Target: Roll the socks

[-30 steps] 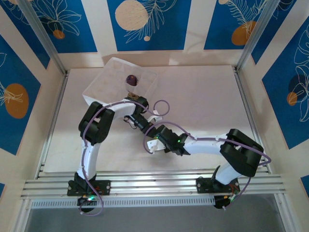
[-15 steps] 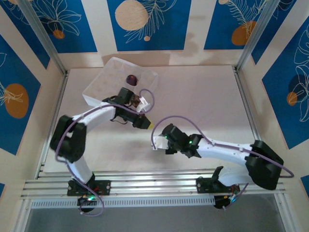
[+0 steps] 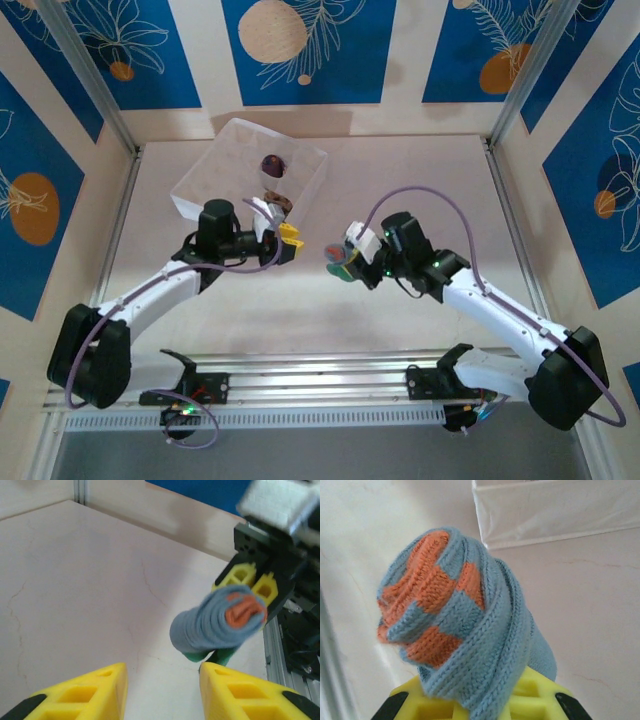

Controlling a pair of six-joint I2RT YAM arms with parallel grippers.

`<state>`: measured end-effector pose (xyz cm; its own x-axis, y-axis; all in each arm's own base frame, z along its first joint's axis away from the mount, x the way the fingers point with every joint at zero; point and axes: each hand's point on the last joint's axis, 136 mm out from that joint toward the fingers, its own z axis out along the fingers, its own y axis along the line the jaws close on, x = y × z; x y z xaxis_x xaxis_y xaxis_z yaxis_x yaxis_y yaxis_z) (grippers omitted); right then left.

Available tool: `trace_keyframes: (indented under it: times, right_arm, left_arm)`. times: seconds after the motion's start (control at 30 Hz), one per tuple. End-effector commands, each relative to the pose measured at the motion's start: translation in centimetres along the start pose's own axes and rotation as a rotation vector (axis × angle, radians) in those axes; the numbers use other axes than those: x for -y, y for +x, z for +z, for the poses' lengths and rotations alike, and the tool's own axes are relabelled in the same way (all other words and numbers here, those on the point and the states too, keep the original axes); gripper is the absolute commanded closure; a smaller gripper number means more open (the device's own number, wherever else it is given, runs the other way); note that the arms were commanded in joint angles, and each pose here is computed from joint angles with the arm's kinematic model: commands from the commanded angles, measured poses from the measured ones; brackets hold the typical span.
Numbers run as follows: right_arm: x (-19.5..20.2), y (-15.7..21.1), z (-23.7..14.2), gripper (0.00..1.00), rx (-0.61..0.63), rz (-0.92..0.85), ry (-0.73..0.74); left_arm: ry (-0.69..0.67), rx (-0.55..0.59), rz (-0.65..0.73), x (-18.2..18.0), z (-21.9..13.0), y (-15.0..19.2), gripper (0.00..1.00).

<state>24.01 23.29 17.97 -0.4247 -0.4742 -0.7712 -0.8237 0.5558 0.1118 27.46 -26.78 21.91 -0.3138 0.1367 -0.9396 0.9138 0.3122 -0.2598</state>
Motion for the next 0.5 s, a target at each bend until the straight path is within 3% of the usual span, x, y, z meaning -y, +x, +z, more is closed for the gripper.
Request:
trace_keyframes:
  times: [0.0,0.1,0.23,0.47]
  right_arm:
    - [-1.3,-1.6,-0.6,1.0,0.004,0.248,-0.168]
    - [-2.0,-2.5,-0.6,1.0,0.003,0.316,-0.274]
    - [-2.7,-3.5,-0.8,1.0,-0.002,0.382,-0.394]
    - [-2.8,-4.6,-1.0,1.0,0.012,0.459,-0.509]
  left_arm:
    - [0.131,0.122,-0.003,1.5,0.0,-2.9,0.56]
    - [0.215,0.138,0.024,2.2,0.6,-2.8,0.42]
    - [0.201,0.236,0.165,3.5,0.3,-2.8,0.25]
    - [0.227,0.148,0.201,4.4,1.7,-1.0,0.21]
